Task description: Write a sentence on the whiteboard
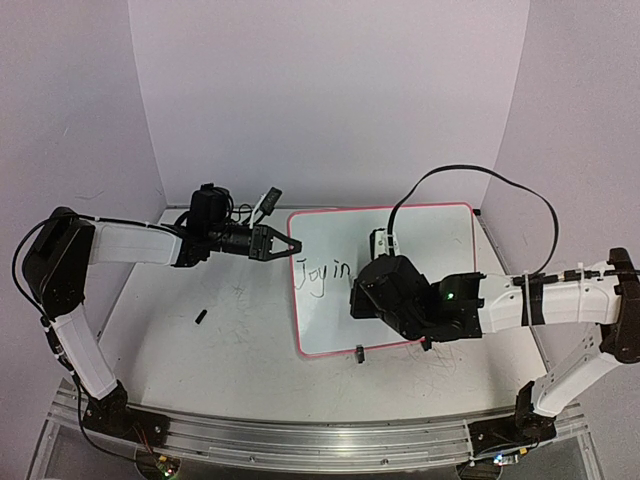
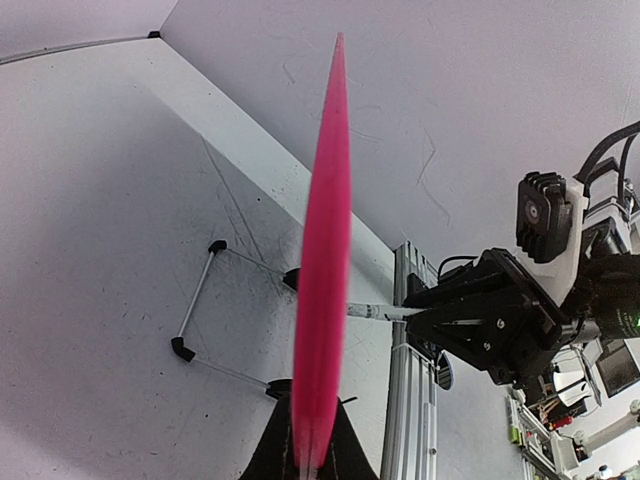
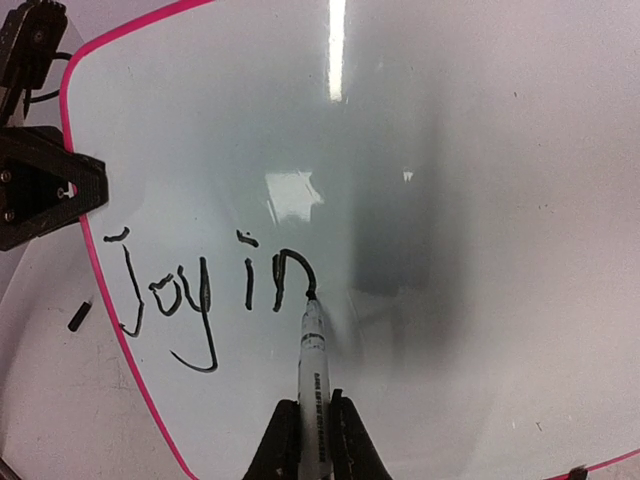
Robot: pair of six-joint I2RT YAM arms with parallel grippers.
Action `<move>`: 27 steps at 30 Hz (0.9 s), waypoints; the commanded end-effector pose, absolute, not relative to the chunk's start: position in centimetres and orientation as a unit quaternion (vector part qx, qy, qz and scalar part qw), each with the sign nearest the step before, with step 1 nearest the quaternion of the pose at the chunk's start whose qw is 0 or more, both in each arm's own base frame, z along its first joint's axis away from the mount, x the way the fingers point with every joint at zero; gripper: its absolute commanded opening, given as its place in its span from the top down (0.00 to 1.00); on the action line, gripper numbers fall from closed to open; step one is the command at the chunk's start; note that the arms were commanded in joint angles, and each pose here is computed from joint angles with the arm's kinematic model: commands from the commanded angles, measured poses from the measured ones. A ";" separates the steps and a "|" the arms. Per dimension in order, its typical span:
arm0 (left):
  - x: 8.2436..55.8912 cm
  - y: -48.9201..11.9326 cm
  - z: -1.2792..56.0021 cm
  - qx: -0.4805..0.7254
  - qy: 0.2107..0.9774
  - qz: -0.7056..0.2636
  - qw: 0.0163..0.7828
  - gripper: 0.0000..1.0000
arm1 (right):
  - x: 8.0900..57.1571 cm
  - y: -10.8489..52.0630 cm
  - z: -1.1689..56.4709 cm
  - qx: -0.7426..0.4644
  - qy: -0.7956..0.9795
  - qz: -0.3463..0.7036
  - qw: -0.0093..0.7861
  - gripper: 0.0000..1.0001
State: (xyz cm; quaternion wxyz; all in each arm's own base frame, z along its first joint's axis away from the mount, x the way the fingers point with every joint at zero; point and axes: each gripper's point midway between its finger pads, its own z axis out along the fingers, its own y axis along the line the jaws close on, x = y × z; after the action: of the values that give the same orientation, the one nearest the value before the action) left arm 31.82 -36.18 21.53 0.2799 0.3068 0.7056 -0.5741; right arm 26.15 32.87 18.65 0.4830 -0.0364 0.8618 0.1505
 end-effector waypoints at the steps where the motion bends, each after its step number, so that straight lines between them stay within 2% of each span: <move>1: 31.7 -36.0 22.2 0.297 0.709 -0.577 0.276 1.00 | 25.8 31.9 17.5 -0.040 0.871 0.135 0.471 1.00; 14: 31.8 -36.0 22.1 0.296 0.710 -0.576 0.276 1.00 | 25.9 32.3 18.0 -0.040 0.869 0.139 0.473 1.00; 23: 32.1 -35.9 21.6 0.286 0.718 -0.571 0.276 1.00 | 24.9 31.5 26.8 -0.016 0.831 0.225 0.509 1.00; 27: 32.4 -36.0 21.6 0.277 0.722 -0.573 0.273 0.85 | 24.5 29.5 27.9 -0.004 0.821 0.227 0.523 1.00</move>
State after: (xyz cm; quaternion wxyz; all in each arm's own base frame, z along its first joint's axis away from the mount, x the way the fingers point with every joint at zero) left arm 31.88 -36.17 21.54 0.2807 0.3054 0.7063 -0.5736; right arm 24.76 31.04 24.48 0.4973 -0.0213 0.8416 0.2097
